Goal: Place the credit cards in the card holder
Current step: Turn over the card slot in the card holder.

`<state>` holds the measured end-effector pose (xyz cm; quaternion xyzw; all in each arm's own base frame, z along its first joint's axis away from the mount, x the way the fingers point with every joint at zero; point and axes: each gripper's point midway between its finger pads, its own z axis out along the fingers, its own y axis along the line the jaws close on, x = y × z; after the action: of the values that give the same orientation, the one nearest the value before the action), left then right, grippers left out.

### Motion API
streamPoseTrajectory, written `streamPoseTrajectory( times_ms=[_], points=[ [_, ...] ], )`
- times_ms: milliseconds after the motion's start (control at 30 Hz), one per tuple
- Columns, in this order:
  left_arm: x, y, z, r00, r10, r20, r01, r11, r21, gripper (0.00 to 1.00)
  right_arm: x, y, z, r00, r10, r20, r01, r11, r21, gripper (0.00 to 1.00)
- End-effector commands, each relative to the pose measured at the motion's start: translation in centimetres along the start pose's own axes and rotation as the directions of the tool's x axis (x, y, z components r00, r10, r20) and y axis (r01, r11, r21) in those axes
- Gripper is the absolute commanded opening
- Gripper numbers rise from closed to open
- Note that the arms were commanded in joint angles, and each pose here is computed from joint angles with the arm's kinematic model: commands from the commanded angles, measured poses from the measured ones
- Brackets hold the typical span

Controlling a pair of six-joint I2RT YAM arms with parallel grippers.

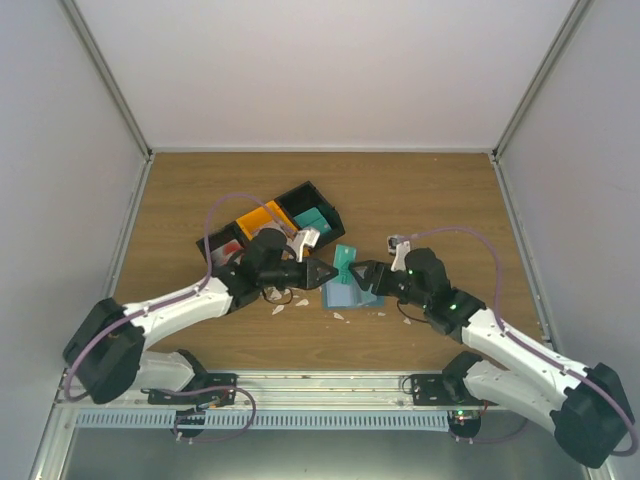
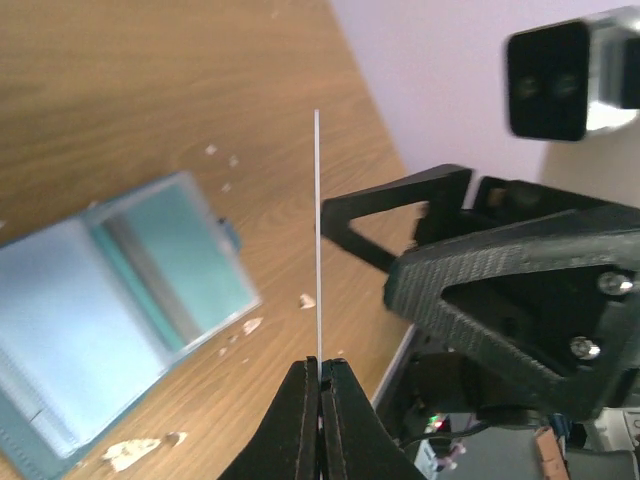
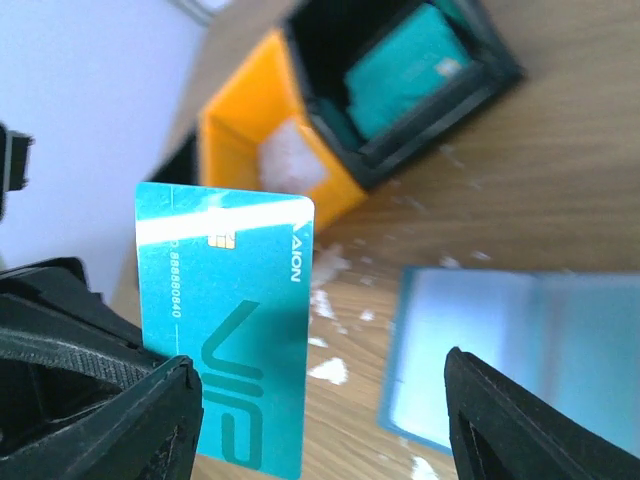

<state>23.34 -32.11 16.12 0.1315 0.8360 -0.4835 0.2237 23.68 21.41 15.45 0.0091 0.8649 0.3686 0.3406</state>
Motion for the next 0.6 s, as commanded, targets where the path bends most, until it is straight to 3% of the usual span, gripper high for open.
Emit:
streamPoseTrajectory(
  times_ms=[0, 133, 500, 567],
  points=[
    [-2.7, -4.1, -2.5, 0.995, 0.001, 0.104, -0.011, 0.996, 0.087, 0.00, -2.4, 5.9, -1.5, 0.998, 0.011, 0.067, 0.009, 0.956, -0.292, 0.68],
    [-4.0, -7.4, -4.6, 0.988, -0.006, 0.155, -0.024, 0.982, 0.187, 0.00, -3.2, 8.9, -2.5, 0.997, 0.011, 0.072, 0.021, 0.901, -0.433, 0.64],
    [-4.6, -9.9, -7.0, 0.983, -0.042, 0.178, -0.011, 0.958, 0.286, 0.00, -3.8, 12.2, -5.3, 0.994, 0.032, 0.104, 0.039, 0.787, -0.615, 0.12],
    [-4.6, -9.8, -7.3, 0.982, -0.055, 0.182, -0.002, 0.954, 0.300, 0.00, -3.7, 12.5, -5.6, 0.995, 0.036, 0.093, 0.031, 0.776, -0.630, 0.10]
  ],
)
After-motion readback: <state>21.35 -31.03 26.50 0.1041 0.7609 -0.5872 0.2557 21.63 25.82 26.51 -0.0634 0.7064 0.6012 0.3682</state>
